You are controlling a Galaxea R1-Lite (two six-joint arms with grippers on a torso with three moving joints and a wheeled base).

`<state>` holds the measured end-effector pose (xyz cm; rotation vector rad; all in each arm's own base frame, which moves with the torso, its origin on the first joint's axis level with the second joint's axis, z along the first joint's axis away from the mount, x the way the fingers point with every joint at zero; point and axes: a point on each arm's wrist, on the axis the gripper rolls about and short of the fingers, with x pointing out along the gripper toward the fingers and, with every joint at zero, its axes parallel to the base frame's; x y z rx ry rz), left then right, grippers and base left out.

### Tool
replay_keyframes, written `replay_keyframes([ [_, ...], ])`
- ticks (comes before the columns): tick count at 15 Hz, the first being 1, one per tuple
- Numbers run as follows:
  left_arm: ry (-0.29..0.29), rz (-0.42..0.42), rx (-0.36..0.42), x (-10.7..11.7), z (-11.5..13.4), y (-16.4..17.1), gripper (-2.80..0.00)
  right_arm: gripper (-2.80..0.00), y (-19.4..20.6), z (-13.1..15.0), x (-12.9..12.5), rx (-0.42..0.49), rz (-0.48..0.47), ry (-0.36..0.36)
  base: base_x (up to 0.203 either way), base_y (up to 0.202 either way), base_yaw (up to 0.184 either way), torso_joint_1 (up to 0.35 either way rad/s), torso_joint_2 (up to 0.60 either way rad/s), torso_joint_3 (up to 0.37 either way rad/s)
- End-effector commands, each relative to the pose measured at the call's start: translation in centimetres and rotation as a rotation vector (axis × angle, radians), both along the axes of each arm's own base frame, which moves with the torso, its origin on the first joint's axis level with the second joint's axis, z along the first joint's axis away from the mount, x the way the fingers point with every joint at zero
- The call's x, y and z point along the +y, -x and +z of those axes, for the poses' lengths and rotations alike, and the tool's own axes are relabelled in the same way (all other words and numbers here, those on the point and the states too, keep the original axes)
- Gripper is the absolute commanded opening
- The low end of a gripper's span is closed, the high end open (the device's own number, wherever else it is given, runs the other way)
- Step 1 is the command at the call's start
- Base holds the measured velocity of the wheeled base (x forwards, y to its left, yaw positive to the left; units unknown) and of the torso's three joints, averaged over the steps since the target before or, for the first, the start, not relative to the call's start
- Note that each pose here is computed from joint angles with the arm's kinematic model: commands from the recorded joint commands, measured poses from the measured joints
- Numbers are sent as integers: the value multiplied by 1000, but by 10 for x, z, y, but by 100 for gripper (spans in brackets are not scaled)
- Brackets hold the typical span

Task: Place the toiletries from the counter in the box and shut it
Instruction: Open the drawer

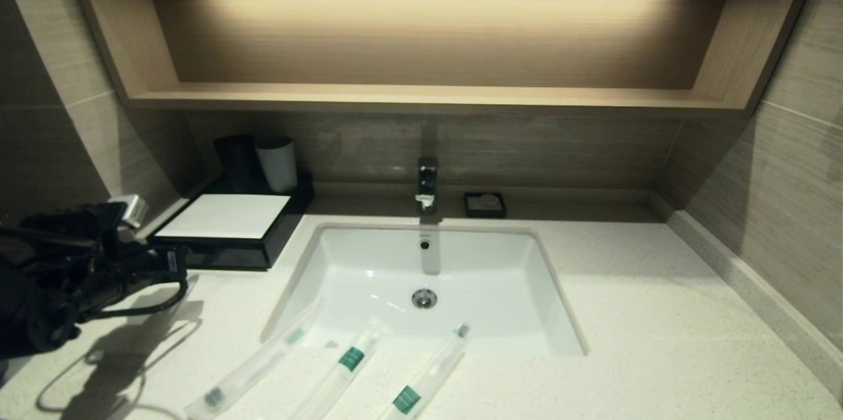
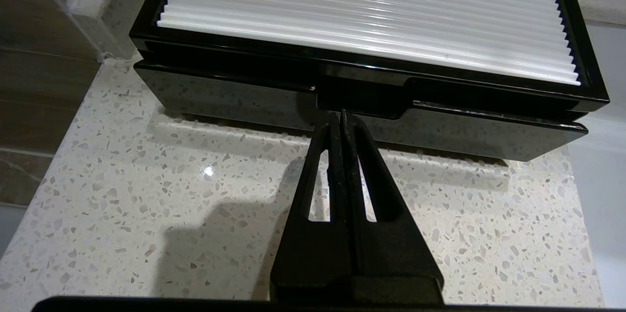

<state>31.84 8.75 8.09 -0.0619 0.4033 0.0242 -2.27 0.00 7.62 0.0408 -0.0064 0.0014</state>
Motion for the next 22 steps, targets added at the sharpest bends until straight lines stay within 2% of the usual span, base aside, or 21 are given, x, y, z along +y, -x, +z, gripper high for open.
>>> replay_keyframes([
  [1,-19,-11,1,0,-3,0,-280,-280,0,0,0,0,0,-1,0,0,0,0,0,0],
  [5,-41,-24,-17,0,-12,-5,-280,-280,0,0,0,0,0,-1,0,0,0,0,0,0],
  [22,-40,-53,-20,-9,-14,-10,-280,-280,0,0,0,0,0,-1,0,0,0,0,0,0],
])
